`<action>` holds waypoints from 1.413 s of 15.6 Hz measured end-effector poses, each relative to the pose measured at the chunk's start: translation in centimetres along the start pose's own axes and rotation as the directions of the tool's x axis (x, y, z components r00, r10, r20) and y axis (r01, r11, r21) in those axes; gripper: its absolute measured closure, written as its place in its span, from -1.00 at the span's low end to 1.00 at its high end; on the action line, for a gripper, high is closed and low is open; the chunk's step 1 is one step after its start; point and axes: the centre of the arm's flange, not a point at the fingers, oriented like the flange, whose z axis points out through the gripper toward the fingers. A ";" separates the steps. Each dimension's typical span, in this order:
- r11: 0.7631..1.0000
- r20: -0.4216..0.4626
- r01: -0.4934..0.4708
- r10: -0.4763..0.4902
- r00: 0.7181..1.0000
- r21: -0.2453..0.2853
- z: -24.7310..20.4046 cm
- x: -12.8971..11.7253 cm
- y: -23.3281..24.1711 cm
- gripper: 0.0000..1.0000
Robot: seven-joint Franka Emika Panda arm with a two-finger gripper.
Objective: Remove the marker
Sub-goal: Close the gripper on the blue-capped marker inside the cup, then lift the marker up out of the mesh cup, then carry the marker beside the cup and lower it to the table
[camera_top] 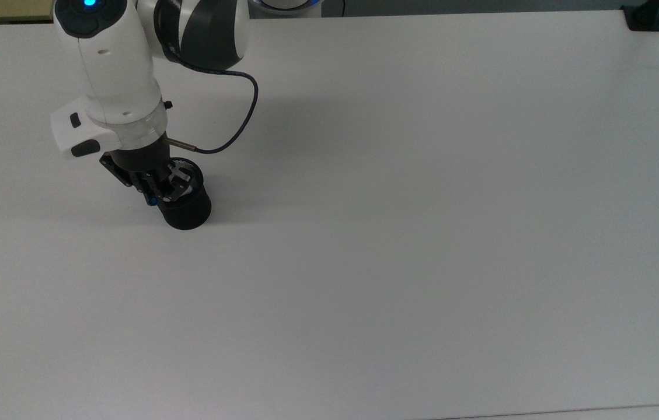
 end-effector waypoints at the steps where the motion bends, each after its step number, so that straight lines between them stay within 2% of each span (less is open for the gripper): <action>1: 1.000 0.000 0.000 0.000 1.000 0.000 0.0 0.0 0.0 0.65; 7: 1.000 -0.021 -0.003 0.003 1.000 0.003 -2.0 0.3 0.2 0.65; 12: 0.999 -0.109 -0.020 0.024 0.994 0.039 -11.8 -0.3 0.7 0.65; 14: 0.998 -0.109 -0.022 0.028 0.994 0.051 -15.2 -1.3 0.8 0.65; 16: 0.998 -0.055 -0.021 0.024 0.998 0.062 -16.6 -2.3 0.6 0.65; 18: 0.997 0.022 0.010 -0.011 1.000 0.077 -15.8 -3.3 -0.5 0.65; 20: 0.995 0.121 0.057 -0.067 0.990 0.085 -13.4 -4.4 -3.0 0.65; 22: 0.991 0.231 0.106 -0.123 0.965 0.084 -9.4 -5.6 -6.3 0.65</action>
